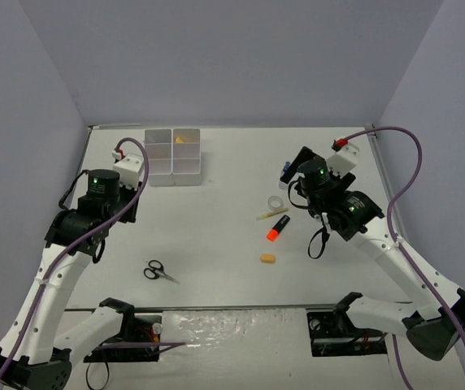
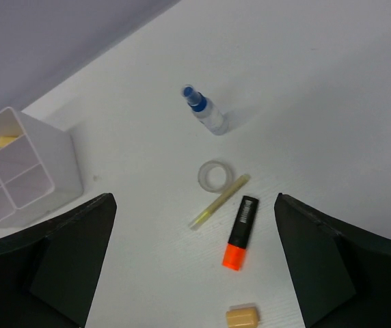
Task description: Sort the stationery into containers
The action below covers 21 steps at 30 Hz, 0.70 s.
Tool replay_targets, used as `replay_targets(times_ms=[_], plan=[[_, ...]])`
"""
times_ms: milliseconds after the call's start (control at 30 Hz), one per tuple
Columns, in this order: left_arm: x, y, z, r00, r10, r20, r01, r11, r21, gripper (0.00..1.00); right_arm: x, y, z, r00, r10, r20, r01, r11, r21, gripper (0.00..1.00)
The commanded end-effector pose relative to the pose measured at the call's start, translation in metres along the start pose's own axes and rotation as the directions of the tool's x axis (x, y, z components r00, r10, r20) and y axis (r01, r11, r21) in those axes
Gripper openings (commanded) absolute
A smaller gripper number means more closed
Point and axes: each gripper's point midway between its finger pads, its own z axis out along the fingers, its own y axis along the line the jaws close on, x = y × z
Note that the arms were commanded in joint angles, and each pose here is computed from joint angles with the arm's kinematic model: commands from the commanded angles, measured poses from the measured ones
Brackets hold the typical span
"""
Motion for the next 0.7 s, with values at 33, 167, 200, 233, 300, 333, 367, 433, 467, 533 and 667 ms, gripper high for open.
replay_targets(times_ms=[33,167,200,233,300,333,367,433,467,533,667], plan=[[-0.015,0.006,-0.001,0.996,-0.090,0.009,0.090,0.996,0.006,0.00,0.020,0.041,-0.001,0.990,0.042,-0.133,-0.061,0.988,-0.140,0.96],[-0.027,0.006,-0.003,0.996,-0.083,0.045,0.083,0.996,0.017,0.00,0.070,0.020,0.000,0.934,0.240,-0.263,-0.262,0.964,-0.049,0.84],[-0.028,0.004,-0.003,0.996,-0.079,0.051,0.078,0.997,0.027,0.00,0.079,0.019,0.000,0.934,0.225,-0.278,-0.248,0.967,-0.051,0.78],[-0.030,0.002,-0.003,0.995,-0.075,0.061,0.073,0.997,0.038,0.00,0.087,0.021,0.003,0.953,0.128,-0.276,-0.156,0.984,-0.081,0.76],[-0.033,0.000,-0.002,0.996,-0.054,0.078,0.049,0.997,0.058,0.00,0.107,0.027,0.002,0.951,-0.112,-0.287,0.068,0.985,-0.159,0.75],[-0.033,-0.001,-0.001,0.996,-0.033,0.084,0.028,0.998,0.064,0.00,0.120,0.031,-0.003,0.918,-0.261,-0.300,0.202,0.956,-0.214,0.76],[-0.030,-0.002,0.001,0.997,-0.011,0.080,0.005,0.997,0.072,0.00,0.130,0.032,-0.001,0.869,-0.378,-0.321,0.309,0.919,-0.246,0.77],[-0.028,-0.005,0.003,0.997,0.005,0.079,-0.012,0.996,0.085,0.00,0.146,0.016,-0.004,0.832,-0.389,-0.395,0.330,0.920,-0.211,0.81],[-0.025,-0.006,0.005,0.997,0.006,0.071,-0.012,0.996,0.089,0.00,0.154,0.010,-0.005,0.847,-0.313,-0.430,0.262,0.949,-0.175,0.83],[-0.021,-0.008,0.009,0.998,0.002,0.063,-0.009,0.995,0.100,0.00,0.164,0.005,-0.009,0.864,-0.162,-0.477,0.122,0.986,-0.113,0.83],[-0.025,-0.016,0.017,0.998,-0.024,0.058,0.016,0.991,0.133,0.00,0.173,0.010,-0.019,0.851,0.144,-0.504,-0.157,0.988,0.017,0.71]])
